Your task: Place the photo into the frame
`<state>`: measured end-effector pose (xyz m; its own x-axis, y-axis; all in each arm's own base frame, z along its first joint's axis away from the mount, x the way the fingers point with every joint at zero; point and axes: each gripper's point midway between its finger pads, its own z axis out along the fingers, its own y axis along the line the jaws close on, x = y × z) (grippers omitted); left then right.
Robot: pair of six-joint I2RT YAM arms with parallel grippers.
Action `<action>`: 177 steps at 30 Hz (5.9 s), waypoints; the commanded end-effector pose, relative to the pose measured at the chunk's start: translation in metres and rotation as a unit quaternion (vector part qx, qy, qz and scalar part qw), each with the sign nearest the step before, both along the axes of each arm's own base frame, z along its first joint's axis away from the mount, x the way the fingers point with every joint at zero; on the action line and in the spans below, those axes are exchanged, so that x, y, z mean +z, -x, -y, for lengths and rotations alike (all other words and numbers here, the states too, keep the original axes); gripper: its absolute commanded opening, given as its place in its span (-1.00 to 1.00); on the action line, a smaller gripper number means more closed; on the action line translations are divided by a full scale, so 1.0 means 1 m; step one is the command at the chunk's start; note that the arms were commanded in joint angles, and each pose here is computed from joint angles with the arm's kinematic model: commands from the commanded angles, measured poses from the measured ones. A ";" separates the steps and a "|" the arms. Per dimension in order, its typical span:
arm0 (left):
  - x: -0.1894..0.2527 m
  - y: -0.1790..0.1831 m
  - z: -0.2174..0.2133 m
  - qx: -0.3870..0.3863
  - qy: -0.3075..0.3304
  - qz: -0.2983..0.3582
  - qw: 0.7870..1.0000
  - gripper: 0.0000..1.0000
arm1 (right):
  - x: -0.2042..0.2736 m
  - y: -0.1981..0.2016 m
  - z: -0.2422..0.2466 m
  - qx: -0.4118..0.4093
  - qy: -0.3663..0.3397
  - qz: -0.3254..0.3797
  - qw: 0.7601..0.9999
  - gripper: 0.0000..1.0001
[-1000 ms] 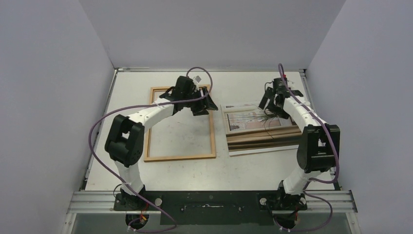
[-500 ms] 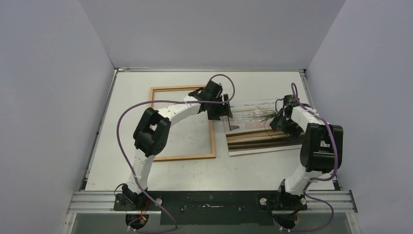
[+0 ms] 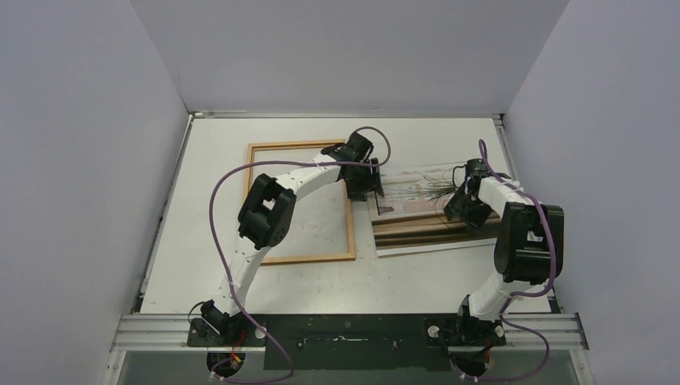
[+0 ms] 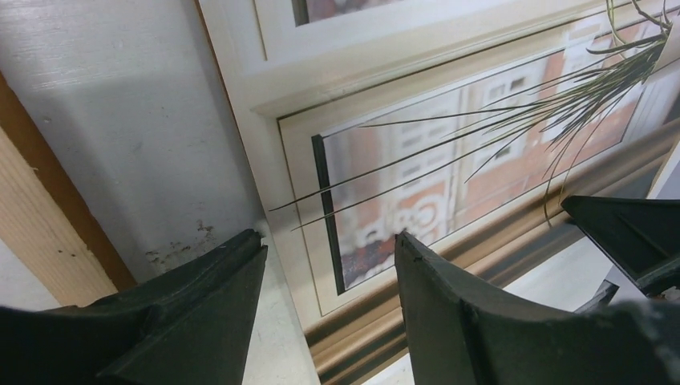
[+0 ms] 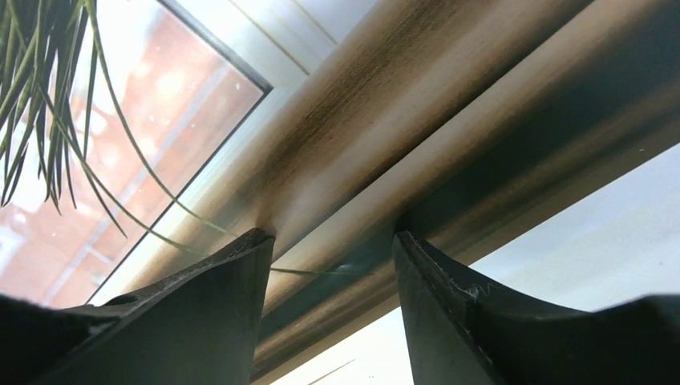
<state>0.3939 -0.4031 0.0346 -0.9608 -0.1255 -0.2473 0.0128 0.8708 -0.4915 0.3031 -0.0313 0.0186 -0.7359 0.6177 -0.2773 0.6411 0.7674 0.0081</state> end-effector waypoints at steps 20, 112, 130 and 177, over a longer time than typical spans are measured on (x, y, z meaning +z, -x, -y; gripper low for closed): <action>0.055 0.004 0.018 0.002 0.132 -0.036 0.991 -0.45 | -0.011 0.015 -0.062 0.051 -0.105 -0.020 0.993 -0.02; 0.346 0.064 -0.143 -0.372 0.064 0.380 0.844 -1.00 | 0.363 -0.080 -0.129 0.288 0.029 0.602 0.744 0.29; 0.368 0.049 -0.174 -0.267 -0.013 0.437 0.859 -1.00 | 0.366 -0.046 -0.202 0.429 0.073 0.613 0.659 0.61; 0.431 0.026 -0.231 0.166 0.248 0.248 0.922 -1.00 | 0.292 -0.017 -0.373 0.575 0.071 0.683 0.445 0.06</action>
<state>0.3817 -0.1766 0.4226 -0.6890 -0.5831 -0.4304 0.0056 0.5896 -0.8077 0.3205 0.3344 0.2658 0.3413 -0.2379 -0.9094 -0.6704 0.6165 -0.4129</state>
